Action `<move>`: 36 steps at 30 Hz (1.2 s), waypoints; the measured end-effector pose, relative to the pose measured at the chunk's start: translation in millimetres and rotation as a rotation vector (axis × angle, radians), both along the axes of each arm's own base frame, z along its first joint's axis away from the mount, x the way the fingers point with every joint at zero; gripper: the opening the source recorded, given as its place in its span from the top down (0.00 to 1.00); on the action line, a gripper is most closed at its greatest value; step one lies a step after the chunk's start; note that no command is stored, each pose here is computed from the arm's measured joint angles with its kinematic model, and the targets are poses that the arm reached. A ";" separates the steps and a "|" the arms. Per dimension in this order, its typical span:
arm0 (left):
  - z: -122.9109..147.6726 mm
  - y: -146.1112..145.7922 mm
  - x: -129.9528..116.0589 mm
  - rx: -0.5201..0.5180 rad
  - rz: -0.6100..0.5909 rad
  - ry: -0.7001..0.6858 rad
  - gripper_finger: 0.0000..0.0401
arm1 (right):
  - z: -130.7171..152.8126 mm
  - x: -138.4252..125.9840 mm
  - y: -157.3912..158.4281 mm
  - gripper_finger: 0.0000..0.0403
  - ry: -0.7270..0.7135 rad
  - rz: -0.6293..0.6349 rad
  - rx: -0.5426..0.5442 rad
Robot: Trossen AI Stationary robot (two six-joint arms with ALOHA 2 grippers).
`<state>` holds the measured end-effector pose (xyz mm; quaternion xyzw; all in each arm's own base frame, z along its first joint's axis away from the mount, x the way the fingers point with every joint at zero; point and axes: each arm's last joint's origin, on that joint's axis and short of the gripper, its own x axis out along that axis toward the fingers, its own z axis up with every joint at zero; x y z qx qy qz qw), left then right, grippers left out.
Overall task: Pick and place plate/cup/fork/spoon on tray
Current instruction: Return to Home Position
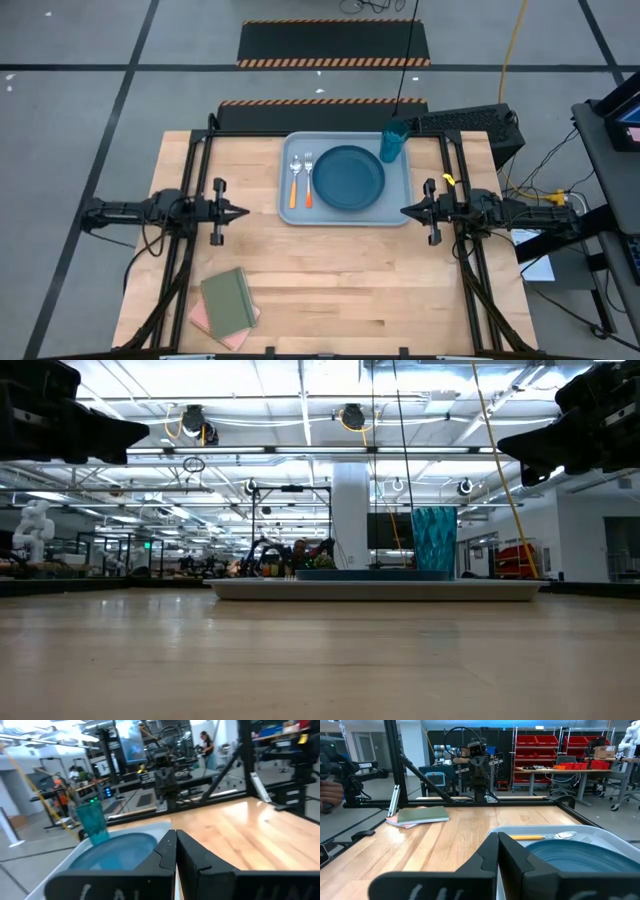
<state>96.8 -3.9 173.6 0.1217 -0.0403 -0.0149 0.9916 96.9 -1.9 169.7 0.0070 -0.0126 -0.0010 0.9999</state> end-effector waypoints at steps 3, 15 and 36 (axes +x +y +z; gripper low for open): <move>0.2 2.4 0.0 0.001 -0.005 -0.002 0.99 | 0.0 0.0 0.0 1.00 0.000 0.000 0.000; -2.2 8.6 0.0 -0.039 0.012 0.025 0.99 | 0.0 0.0 0.0 1.00 0.000 0.000 0.000; -4.7 9.4 0.4 -0.041 0.039 0.051 0.92 | 0.1 0.0 0.0 1.00 0.000 0.000 0.000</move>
